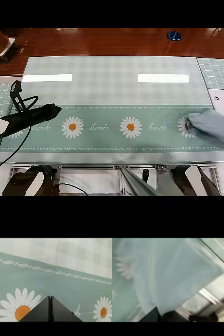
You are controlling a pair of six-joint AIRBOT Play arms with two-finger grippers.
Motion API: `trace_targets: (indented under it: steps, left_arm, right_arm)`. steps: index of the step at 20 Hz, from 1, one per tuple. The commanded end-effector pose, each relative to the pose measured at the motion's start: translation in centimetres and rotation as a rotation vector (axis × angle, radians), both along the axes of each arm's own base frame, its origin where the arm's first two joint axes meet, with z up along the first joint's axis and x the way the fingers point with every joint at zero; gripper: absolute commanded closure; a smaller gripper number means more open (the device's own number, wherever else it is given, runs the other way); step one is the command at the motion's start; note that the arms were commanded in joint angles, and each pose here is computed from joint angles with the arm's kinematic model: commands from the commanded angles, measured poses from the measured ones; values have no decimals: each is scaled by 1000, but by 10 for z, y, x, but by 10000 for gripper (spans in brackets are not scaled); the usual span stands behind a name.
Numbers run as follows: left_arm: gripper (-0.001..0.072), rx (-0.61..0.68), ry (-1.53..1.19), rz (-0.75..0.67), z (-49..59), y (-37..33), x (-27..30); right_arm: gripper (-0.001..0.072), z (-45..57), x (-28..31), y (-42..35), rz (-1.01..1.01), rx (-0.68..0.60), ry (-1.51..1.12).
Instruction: Fold the shirts.
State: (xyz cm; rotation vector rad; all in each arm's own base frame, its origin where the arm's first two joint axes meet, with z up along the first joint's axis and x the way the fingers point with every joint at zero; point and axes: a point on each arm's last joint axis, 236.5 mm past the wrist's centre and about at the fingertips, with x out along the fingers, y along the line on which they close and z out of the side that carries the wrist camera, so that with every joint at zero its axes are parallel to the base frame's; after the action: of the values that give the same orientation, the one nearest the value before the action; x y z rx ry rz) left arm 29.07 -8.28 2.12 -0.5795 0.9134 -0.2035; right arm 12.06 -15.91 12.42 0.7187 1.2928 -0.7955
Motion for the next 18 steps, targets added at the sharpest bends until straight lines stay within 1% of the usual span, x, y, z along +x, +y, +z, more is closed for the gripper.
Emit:
trace_targets:
  steps: [1, 2, 3, 4, 6, 8, 9, 11, 12, 13, 14, 15, 16, 17, 18]
  left_arm:
    - [687, 2, -7, 6, 1, 1, 2]
    - [687, 2, -7, 6, 1, 1, 2]
    - [687, 2, -6, 5, 1, 1, 2]
    - [687, 2, -5, 1, 0, 0, 1]
    - [687, 10, -18, -25, 2, -5, 1]
    - [686, -3, -86, -35, 17, -10, 11]
    - [687, -4, -140, -59, 35, -14, 18]
    - [687, -14, -244, -83, 82, -20, 39]
    - [688, -11, -296, -103, 112, -25, 52]
    - [688, -12, -337, -136, 139, -34, 63]
    - [687, -15, -375, -183, 165, -47, 71]
    - [687, -20, -401, -232, 184, -63, 74]
    - [688, -13, -425, -293, 194, -81, 74]
    - [688, 21, -434, -351, 190, -96, 72]
    - [688, 84, -394, -400, 169, -106, 68]
  right_arm:
    - [685, -32, -84, -7, -181, -144, 219]
    - [606, -42, -89, -3, -202, -141, 229]
    - [394, -51, -91, 1, -205, -122, 244]
    - [303, -57, -90, 3, -194, -100, 253]
    - [304, -58, -82, -1, -166, -90, 261]
    - [318, -46, -57, -18, -122, -133, 205]
    - [406, -35, -30, -26, -66, -155, 126]
    - [691, -2, 62, -22, 79, -156, -181]
    - [686, 24, 121, -2, 176, -121, -394]
    - [686, 51, 174, 31, 290, -55, -603]
    - [686, 82, 217, 78, 416, 41, -804]
    - [686, 101, 240, 122, 530, 124, -921]
    - [686, 101, 251, 164, 683, 150, -943]
    - [687, 81, 254, 192, 837, 120, -877]
    - [686, 44, 251, 213, 957, 81, -739]
